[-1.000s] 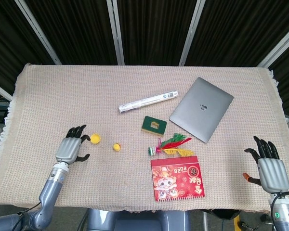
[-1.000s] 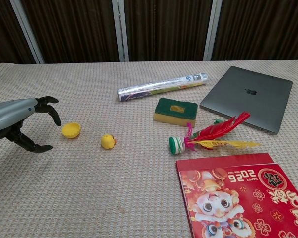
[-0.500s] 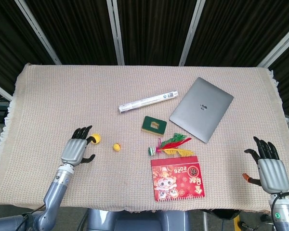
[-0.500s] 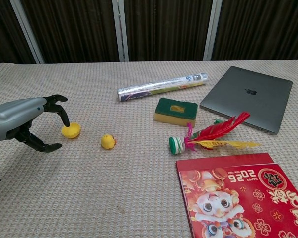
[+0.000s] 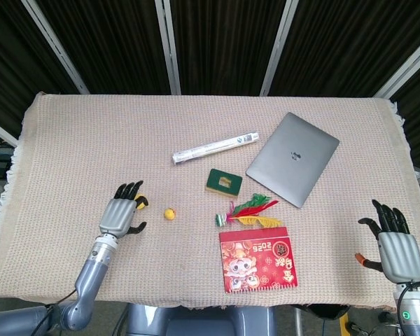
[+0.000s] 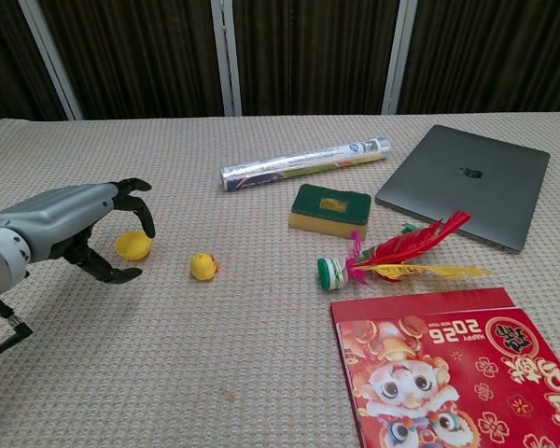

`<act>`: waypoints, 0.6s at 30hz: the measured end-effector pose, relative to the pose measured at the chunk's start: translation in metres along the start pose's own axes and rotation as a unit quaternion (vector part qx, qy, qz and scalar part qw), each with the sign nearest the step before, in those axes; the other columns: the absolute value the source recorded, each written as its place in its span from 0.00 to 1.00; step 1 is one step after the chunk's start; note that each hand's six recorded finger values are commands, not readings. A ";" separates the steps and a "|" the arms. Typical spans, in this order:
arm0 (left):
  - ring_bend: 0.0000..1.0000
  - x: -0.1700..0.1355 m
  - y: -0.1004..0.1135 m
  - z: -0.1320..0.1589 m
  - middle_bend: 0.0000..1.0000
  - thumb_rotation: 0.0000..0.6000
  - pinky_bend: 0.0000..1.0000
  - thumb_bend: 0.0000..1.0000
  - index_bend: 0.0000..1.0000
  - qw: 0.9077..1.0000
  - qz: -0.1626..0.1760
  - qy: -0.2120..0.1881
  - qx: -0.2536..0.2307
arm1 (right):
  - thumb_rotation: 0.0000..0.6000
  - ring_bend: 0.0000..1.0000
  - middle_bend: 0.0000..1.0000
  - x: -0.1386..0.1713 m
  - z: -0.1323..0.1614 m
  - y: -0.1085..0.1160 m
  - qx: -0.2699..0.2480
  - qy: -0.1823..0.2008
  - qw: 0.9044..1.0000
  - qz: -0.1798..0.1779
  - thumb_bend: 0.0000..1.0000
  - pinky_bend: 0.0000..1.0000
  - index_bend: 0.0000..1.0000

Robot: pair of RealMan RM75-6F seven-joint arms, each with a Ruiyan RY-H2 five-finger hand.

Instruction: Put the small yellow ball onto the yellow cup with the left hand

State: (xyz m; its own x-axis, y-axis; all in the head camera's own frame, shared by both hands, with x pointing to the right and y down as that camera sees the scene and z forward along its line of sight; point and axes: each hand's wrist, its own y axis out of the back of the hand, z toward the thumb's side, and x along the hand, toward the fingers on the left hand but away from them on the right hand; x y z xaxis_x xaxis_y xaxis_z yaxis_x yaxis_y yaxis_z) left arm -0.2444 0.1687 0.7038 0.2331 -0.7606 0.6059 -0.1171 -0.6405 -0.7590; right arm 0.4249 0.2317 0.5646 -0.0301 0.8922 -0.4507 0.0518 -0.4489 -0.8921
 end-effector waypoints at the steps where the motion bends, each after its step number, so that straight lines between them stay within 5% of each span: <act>1: 0.00 0.001 0.000 0.003 0.00 1.00 0.00 0.28 0.36 1.000 0.001 -0.002 0.000 | 1.00 0.00 0.00 0.000 0.000 0.000 0.000 0.000 1.000 0.000 0.00 0.00 0.31; 18: 0.00 0.003 -0.012 0.019 0.00 1.00 0.00 0.30 0.38 1.000 -0.010 -0.006 0.008 | 1.00 0.00 0.00 0.001 -0.001 0.001 -0.004 0.000 1.000 -0.002 0.00 0.00 0.31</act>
State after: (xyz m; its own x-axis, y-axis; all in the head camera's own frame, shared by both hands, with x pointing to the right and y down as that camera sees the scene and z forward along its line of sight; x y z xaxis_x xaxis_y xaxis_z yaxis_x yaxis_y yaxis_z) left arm -0.2238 0.1767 0.7101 0.2466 -0.7457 0.6190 -0.0975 -0.6545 -0.7497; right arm 0.4255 0.2319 0.5634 -0.0296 0.8937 -0.4477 0.0595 -0.4456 -0.8933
